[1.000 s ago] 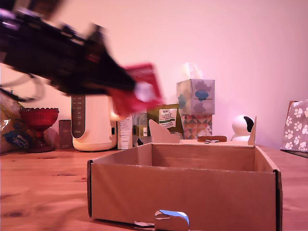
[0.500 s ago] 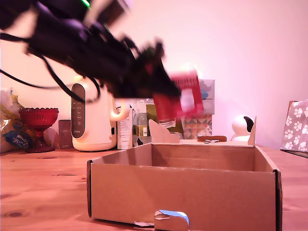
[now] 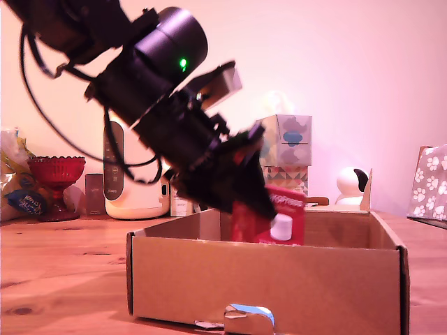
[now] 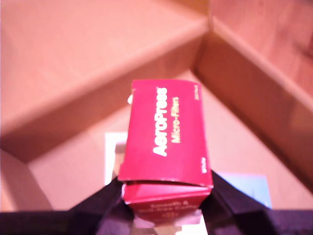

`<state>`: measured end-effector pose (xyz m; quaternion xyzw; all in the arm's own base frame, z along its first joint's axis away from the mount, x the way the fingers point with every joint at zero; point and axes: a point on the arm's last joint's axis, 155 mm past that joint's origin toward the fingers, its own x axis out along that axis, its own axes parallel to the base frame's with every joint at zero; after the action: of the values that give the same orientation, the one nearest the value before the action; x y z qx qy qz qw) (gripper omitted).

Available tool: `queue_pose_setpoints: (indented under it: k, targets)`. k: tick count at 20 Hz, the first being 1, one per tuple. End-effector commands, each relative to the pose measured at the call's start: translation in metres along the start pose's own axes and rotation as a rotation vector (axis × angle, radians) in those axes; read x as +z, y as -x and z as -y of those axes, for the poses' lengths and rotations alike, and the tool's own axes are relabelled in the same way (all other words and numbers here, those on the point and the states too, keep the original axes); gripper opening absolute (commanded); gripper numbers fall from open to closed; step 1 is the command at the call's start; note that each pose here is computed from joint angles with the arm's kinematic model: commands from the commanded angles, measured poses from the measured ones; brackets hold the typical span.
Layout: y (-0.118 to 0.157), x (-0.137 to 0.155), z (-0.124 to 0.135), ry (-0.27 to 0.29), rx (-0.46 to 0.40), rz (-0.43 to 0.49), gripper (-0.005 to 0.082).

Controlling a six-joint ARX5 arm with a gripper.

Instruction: Pick the red carton of coffee filters and place it in the cardboard box

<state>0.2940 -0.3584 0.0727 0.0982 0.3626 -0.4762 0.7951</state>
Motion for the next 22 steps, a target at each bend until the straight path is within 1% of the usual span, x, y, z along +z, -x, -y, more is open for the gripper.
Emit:
queue_pose_setpoints:
  k: [1, 3, 4, 6, 7, 9, 11, 13, 14, 18, 19, 20, 22]
  targets:
    - [0.010, 0.014, 0.010, -0.033, -0.032, 0.015, 0.0728]
    - [0.024, 0.020, 0.013, -0.029, -0.024, 0.017, 0.0722]
    - [0.031, 0.025, 0.012, -0.034, -0.008, 0.031, 0.0706]
    - [0.047, 0.033, 0.006, -0.038, 0.049, 0.052, 0.0640]
    - [0.057, 0.036, 0.000, -0.028, 0.082, 0.058, 0.0614]
    - [0.072, 0.029, -0.017, -0.009, 0.173, 0.027, 0.0607]
    - [0.082, 0.021, -0.028, 0.002, 0.223, -0.005, 0.0606]
    - [0.087, 0.016, -0.039, 0.030, 0.255, -0.022, 0.0584]
    - [0.088, 0.014, -0.043, 0.040, 0.260, -0.029, 0.0523]
    - [0.095, 0.012, -0.056, 0.077, 0.280, -0.023, 0.0098]
    - [0.098, 0.014, -0.059, 0.079, 0.288, -0.010, 0.0024]
    - [0.101, 0.018, -0.063, 0.078, 0.296, 0.019, -0.0029]
    - [0.110, 0.028, -0.069, 0.076, 0.317, 0.081, -0.0020]
